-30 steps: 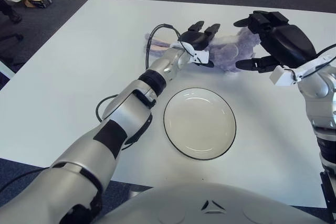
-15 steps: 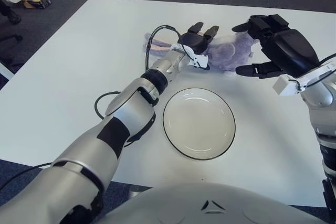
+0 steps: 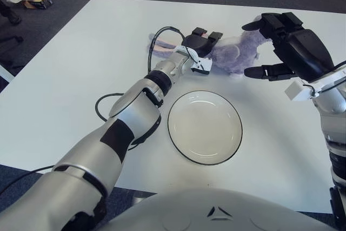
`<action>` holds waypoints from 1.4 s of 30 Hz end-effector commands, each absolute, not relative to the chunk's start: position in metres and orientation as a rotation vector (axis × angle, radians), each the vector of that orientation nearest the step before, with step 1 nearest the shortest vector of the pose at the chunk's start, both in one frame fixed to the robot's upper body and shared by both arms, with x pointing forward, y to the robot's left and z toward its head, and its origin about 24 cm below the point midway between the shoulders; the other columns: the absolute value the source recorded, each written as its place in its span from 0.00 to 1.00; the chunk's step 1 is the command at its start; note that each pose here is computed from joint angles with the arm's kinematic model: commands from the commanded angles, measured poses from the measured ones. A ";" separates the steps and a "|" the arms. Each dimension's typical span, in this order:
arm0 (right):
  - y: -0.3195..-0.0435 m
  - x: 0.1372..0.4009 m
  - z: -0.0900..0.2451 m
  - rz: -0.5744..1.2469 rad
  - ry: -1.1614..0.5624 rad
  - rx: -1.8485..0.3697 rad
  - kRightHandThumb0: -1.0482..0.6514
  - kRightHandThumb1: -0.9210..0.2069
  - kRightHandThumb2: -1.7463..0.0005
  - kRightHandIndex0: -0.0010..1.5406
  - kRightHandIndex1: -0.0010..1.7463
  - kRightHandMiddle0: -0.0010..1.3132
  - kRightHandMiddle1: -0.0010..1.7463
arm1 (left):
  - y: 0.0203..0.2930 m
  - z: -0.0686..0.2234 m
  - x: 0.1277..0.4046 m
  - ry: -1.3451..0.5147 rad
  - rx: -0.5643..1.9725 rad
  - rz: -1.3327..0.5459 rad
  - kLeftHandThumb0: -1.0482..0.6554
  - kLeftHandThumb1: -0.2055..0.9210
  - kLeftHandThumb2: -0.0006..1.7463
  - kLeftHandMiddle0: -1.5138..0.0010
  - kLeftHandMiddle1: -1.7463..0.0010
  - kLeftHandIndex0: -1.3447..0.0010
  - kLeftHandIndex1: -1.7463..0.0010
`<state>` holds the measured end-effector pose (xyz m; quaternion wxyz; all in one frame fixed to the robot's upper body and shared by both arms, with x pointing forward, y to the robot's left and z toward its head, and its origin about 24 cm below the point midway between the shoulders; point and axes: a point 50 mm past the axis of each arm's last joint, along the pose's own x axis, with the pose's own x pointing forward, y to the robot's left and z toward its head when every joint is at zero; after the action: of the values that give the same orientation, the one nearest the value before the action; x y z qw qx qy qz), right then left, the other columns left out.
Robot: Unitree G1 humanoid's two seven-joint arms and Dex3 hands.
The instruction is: Put the doll into the plate.
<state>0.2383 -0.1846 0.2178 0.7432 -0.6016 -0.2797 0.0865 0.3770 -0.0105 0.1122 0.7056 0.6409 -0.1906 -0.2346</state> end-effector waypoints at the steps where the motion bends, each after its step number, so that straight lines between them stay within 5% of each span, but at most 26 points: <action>1: -0.186 0.235 0.223 0.155 -0.626 -1.311 0.03 0.00 0.75 0.00 0.29 0.00 0.54 | -0.002 0.105 0.379 -0.386 1.450 -0.526 0.43 0.28 0.71 0.93 0.15 0.99 0.16; 3: -0.186 0.235 0.224 0.149 -0.629 -1.310 0.03 0.00 0.75 0.00 0.30 0.00 0.54 | 0.003 0.102 0.379 -0.379 1.450 -0.520 0.45 0.27 0.73 0.90 0.10 0.98 0.08; 5: -0.185 0.234 0.224 0.143 -0.633 -1.310 0.03 0.00 0.75 0.00 0.31 0.00 0.55 | 0.012 0.098 0.380 -0.369 1.447 -0.506 0.65 0.44 0.67 0.78 0.07 0.95 0.04; 7: -0.186 0.232 0.225 0.140 -0.635 -1.311 0.03 0.00 0.75 0.00 0.32 0.00 0.56 | 0.020 0.094 0.381 -0.365 1.447 -0.489 0.75 0.50 0.65 0.71 0.06 0.91 0.02; 10: -0.187 0.230 0.225 0.140 -0.631 -1.317 0.02 0.00 0.75 0.00 0.32 0.00 0.56 | 0.026 0.089 0.381 -0.371 1.447 -0.466 0.66 0.48 0.69 0.60 0.11 0.76 0.01; 12: -0.187 0.228 0.226 0.142 -0.626 -1.324 0.02 0.00 0.74 0.00 0.33 0.00 0.57 | 0.031 0.086 0.380 -0.382 1.452 -0.450 0.63 0.36 0.76 0.50 0.19 0.61 0.00; 19: -0.188 0.223 0.226 0.138 -0.627 -1.307 0.03 0.00 0.75 0.00 0.36 0.00 0.60 | 0.045 0.074 0.377 -0.369 1.458 -0.444 0.62 0.16 0.89 0.37 0.26 0.44 0.00; 28: -0.189 0.222 0.228 0.137 -0.619 -1.313 0.05 0.01 0.76 0.00 0.37 0.00 0.60 | 0.050 0.073 0.377 -0.401 1.456 -0.453 0.62 0.07 0.95 0.30 0.26 0.41 0.00; 42: -0.191 0.222 0.225 0.138 -0.618 -1.313 0.07 0.01 0.76 0.00 0.37 0.00 0.58 | 0.059 0.083 0.382 -0.409 1.451 -0.418 0.62 0.11 0.97 0.36 0.12 0.48 0.00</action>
<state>0.2228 -0.1884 0.2260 0.7425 -0.6037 -0.2832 0.0634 0.3836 0.0399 0.1012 0.7163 0.6338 -0.2300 -0.1796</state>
